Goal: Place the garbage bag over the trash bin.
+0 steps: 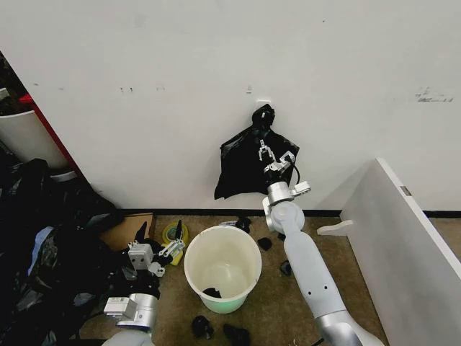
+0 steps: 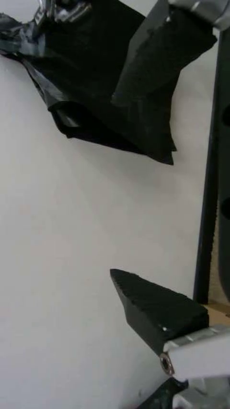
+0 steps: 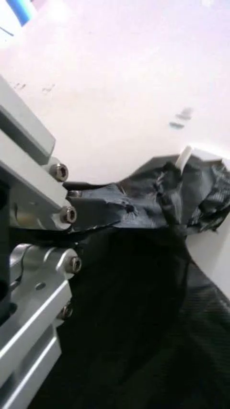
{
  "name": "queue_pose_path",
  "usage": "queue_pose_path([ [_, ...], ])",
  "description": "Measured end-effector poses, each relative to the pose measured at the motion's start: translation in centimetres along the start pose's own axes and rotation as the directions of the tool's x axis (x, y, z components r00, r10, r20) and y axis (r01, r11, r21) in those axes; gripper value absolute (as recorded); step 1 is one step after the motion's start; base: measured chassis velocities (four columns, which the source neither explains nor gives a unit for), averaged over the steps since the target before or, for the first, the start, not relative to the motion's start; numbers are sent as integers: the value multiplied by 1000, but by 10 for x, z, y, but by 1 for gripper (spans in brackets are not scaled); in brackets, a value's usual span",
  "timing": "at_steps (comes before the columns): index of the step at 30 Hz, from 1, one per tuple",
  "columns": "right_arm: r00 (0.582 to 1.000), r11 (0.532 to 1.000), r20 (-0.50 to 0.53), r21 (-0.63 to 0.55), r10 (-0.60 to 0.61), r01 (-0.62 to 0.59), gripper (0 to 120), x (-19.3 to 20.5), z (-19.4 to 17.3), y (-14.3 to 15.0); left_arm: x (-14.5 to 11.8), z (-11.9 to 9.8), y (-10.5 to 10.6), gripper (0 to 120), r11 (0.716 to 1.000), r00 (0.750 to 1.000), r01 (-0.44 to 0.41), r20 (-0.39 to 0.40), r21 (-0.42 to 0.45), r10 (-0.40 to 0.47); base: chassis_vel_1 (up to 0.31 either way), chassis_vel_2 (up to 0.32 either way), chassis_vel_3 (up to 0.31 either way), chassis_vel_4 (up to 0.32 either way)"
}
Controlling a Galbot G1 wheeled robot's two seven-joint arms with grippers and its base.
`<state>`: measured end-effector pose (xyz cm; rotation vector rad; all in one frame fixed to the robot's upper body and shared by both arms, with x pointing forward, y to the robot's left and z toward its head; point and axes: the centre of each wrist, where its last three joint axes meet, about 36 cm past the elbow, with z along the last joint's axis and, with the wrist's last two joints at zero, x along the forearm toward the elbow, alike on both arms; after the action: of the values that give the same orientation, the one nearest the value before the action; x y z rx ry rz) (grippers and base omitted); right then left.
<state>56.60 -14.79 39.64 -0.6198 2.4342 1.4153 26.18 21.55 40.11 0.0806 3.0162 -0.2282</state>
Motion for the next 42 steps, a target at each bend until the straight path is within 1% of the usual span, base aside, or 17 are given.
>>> queue_pose_path([
  [9,997,999,-75,44,-17,20,0,74,2,8,-5,1,1,100,1000,1000,-1,6,18,1,0,0,0,0],
  [11,992,997,-123,77,-17,27,0,109,2,12,-7,0,2,100,1000,1000,-4,11,24,4,0,0,0,0],
  [12,990,996,-140,90,-16,29,0,120,3,14,-8,0,3,100,1000,1000,-6,11,23,6,0,0,0,0],
  [13,990,996,-140,90,-16,29,0,120,3,14,-8,0,3,100,1000,1000,-6,11,23,6,0,0,0,0],
  [18,965,982,-262,183,-4,54,0,189,10,26,-12,-1,5,100,1000,1000,-18,14,21,18,0,0,0,0],
  [20,959,979,-282,196,-1,59,0,199,10,28,-13,0,5,100,1000,1000,-19,15,21,19,0,0,0,0],
  [25,915,958,-402,265,3,114,0,253,8,38,-20,3,6,100,1000,1000,-18,19,26,18,0,0,0,0],
  [29,896,942,-443,305,7,143,0,269,9,35,-23,3,6,100,999,1000,-16,24,35,15,0,0,0,0],
  [31,873,920,-488,339,-8,198,0,283,10,24,-24,2,6,100,999,1000,-16,26,39,15,0,0,0,0],
  [33,865,913,-501,343,-22,222,0,286,10,21,-24,2,6,100,999,1000,-16,27,39,15,0,0,0,0],
  [35,826,883,-556,339,-90,324,0,294,6,8,-25,-2,5,100,999,999,-18,34,42,16,0,0,0,0],
  [36,826,883,-556,339,-90,324,0,294,6,8,-25,-2,5,100,999,999,-18,34,42,16,0,0,0,0],
  [37,799,863,-586,326,-135,385,0,297,2,1,-26,-4,5,100,999,999,-19,38,45,17,0,0,0,0],
  [38,739,824,-640,290,-212,487,0,299,-7,-14,-27,-9,5,100,999,999,-20,46,51,18,0,0,0,0],
  [39,717,804,-659,288,-228,520,0,298,-10,-20,-28,-11,5,100,998,999,-20,50,53,17,0,0,0,0],
  [40,709,789,-666,298,-231,537,0,296,-13,-24,-28,-12,5,100,998,999,-20,52,54,17,0,0,0,0],
  [42,710,783,-666,306,-230,541,0,294,-15,-27,-28,-13,5,100,998,999,-19,52,55,16,0,0,0,0],
])
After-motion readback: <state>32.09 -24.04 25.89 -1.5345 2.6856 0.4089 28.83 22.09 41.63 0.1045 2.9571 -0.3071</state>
